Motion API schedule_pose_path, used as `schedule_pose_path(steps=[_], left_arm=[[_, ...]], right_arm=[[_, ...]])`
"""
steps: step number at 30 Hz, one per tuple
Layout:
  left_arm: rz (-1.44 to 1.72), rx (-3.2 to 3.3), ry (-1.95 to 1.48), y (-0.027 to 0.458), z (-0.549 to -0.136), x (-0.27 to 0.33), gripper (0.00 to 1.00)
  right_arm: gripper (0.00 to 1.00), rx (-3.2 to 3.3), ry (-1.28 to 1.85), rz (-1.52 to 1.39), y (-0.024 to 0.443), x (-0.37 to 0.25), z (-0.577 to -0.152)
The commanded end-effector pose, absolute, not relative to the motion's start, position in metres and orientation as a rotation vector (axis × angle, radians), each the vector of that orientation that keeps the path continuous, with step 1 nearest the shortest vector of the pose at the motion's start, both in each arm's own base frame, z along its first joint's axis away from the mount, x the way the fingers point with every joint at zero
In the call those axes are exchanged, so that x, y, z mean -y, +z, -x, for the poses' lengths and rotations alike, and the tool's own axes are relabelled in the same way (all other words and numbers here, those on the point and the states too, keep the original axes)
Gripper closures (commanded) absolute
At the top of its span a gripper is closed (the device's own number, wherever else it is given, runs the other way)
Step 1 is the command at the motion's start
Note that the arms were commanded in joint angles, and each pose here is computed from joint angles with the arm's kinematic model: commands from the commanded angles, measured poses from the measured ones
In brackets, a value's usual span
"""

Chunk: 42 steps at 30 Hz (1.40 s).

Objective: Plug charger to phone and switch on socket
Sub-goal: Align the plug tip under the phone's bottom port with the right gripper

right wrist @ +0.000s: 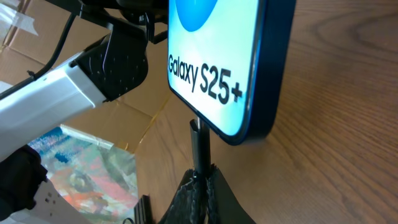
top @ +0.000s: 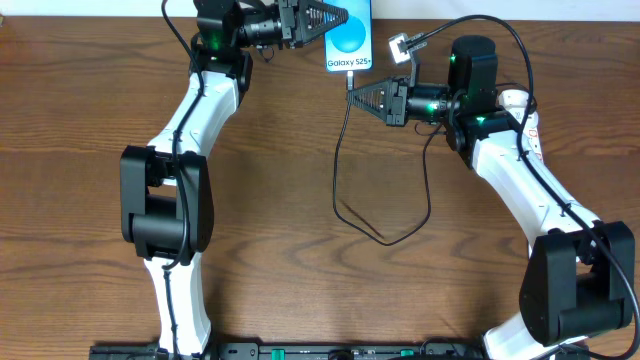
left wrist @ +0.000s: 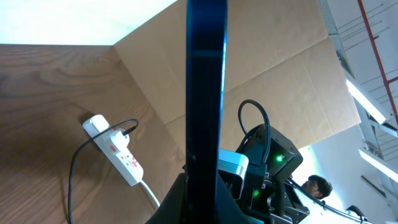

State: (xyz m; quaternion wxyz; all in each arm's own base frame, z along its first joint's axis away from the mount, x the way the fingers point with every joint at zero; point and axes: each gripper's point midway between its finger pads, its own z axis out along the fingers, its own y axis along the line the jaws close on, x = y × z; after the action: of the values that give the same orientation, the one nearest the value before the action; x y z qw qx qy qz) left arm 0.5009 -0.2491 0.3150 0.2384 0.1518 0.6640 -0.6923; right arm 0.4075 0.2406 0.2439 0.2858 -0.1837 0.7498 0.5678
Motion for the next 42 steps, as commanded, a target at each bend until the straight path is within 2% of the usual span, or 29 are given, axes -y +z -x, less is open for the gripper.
schedule_pose_path(steps=[1, 42], left_arm=[[-0.47, -1.78, -1.88, 0.3372, -0.492, 0.2467, 0.93], [-0.449, -1.807, -1.912, 0.3367, -0.4902, 0.2469, 0.93]], right_arm=[[0.99, -1.971, 1.51, 0.51, 0.261, -0.2431, -0.4054], [0.99, -1.991, 1.542, 0.474, 0.2618, -0.2436, -0.4046]])
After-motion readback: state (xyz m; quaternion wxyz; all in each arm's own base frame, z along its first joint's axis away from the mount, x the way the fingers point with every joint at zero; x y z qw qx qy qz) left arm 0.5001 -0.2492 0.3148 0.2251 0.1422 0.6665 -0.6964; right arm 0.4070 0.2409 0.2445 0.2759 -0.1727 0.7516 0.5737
